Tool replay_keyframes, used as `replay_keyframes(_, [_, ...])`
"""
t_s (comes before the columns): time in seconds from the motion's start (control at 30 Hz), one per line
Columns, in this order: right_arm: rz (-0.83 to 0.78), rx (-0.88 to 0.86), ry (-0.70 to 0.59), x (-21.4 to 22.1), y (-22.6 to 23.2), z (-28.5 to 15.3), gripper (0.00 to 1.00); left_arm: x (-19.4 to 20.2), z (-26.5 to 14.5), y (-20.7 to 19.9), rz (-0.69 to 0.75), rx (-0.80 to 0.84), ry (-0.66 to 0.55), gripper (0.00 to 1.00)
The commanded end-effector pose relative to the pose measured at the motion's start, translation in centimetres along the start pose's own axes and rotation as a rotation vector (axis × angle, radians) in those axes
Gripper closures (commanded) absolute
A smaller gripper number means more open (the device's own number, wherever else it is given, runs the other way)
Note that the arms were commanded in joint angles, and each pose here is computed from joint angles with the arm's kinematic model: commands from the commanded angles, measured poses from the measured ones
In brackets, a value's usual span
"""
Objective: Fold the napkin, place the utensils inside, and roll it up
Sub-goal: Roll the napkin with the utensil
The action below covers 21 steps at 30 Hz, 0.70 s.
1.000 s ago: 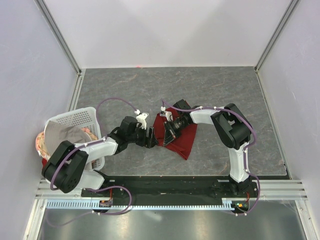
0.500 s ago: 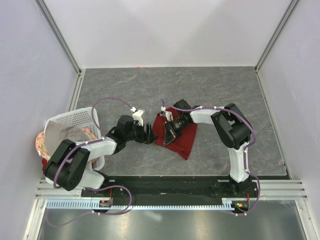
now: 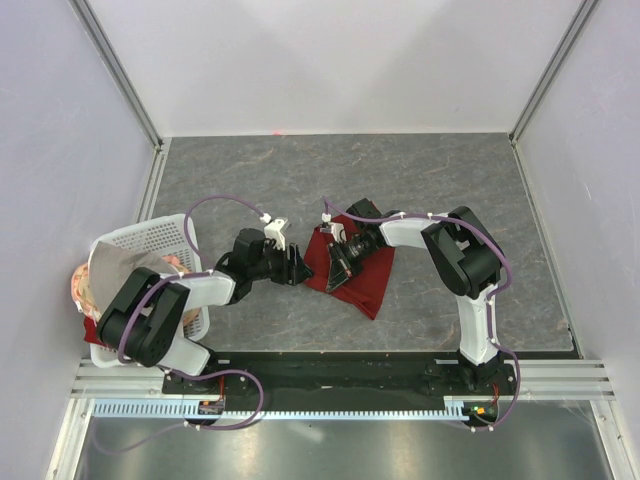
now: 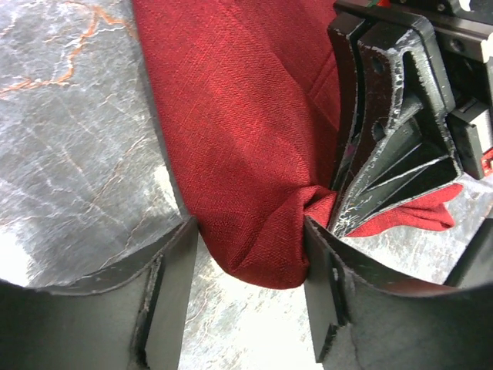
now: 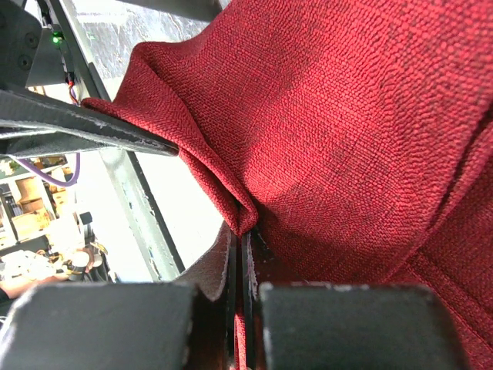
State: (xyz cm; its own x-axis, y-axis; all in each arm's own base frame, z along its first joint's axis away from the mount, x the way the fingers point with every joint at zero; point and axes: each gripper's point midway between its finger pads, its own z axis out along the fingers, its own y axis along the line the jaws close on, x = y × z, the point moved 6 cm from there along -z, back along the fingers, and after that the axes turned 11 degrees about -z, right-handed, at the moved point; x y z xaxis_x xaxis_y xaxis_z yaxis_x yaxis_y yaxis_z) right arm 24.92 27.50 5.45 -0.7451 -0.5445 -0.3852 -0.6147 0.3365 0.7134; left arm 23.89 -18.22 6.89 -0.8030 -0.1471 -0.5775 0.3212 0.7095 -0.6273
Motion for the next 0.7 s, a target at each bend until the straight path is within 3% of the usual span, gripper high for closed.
replay_keyframes(0.0, [-0.014,0.014,0.013,-0.1,-0.7,0.1,1.0,-0.6,0.3,0.0,-0.02,0.036,-0.028,0.42])
replay_keyframes(0.23, [-0.016,0.018,0.019,0.0,-0.8,0.1,1.0,-0.5,0.5,0.2,-0.032,0.037,-0.014,0.57])
replay_keyframes(0.4, [-0.023,0.04,0.015,-0.3,-0.7,-0.1,1.0,-0.2,0.7,0.6,-0.045,0.004,0.024,0.78])
replay_keyframes(0.57, [-0.036,0.075,0.0,-0.7,-0.3,-0.8,1.0,0.0,0.9,1.1,-0.053,-0.041,0.065,0.9])
replay_keyframes(0.67, [-0.051,0.122,-0.017,-1.1,0.1,-1.5,0.88,0.1,1.2,1.4,-0.069,-0.061,0.105,0.98])
